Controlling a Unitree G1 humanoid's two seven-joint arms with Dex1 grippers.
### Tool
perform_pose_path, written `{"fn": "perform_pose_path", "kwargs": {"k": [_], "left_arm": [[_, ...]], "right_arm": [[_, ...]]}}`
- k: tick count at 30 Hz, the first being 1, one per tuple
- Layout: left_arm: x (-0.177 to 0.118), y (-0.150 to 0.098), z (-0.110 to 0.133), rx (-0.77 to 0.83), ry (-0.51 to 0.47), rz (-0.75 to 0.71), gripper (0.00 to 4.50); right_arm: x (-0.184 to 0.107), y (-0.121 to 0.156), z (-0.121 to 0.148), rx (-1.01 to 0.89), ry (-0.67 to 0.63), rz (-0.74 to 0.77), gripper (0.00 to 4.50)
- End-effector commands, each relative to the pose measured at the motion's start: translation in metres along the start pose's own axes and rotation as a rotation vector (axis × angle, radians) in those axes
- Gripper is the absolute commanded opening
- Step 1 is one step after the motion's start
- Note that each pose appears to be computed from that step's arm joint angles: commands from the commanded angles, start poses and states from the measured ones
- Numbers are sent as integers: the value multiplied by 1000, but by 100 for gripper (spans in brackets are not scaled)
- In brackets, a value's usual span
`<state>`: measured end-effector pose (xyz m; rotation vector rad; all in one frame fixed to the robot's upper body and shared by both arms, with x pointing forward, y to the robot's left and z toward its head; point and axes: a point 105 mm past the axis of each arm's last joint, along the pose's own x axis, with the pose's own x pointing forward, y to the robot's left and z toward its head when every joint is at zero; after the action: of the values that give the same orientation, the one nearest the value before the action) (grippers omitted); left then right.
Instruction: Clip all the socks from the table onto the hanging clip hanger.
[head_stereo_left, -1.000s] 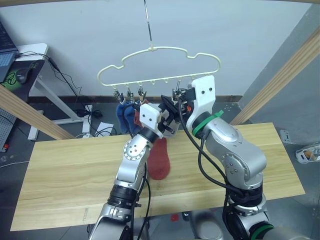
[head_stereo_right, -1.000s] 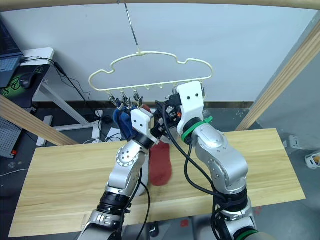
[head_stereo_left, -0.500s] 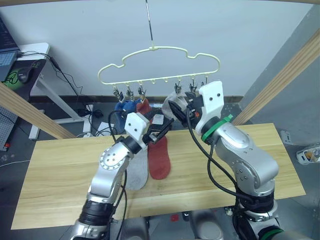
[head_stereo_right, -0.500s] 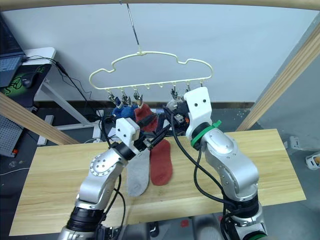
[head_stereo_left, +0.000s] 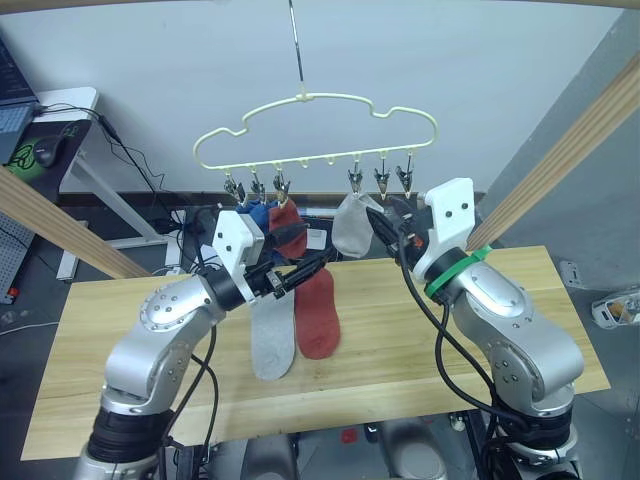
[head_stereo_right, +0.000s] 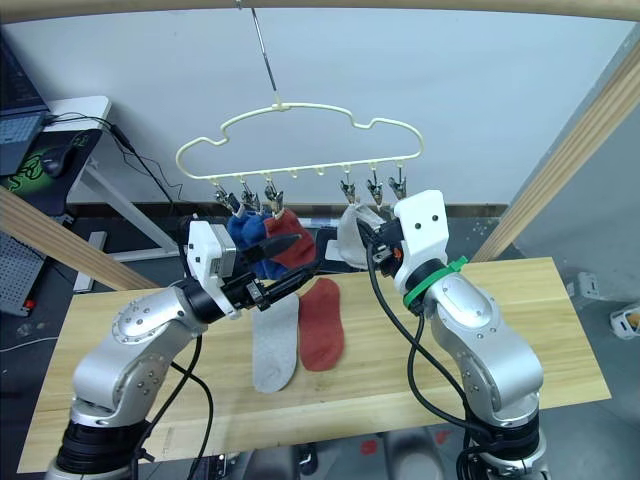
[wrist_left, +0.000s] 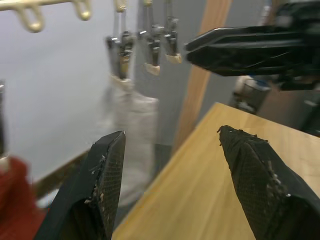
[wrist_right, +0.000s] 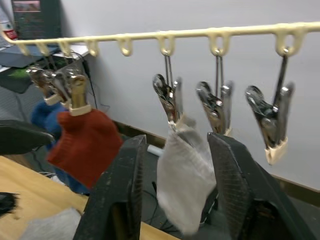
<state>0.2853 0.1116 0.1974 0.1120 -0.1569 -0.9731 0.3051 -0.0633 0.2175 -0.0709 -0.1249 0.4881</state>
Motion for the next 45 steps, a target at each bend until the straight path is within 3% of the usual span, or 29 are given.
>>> {"fn": "perform_pose_path", "kwargs": {"k": [1, 12, 45], "left_arm": [[-1, -3, 23, 57, -32, -60, 321], [-3, 0, 44, 79, -38, -117, 321], [-1, 2, 42, 143, 4, -104, 321]], "right_arm": [[5, -5, 8, -19, -41, -49, 194], [20, -8, 10, -6, -48, -79, 194], [52, -12, 24, 24, -126, -101, 194]]}}
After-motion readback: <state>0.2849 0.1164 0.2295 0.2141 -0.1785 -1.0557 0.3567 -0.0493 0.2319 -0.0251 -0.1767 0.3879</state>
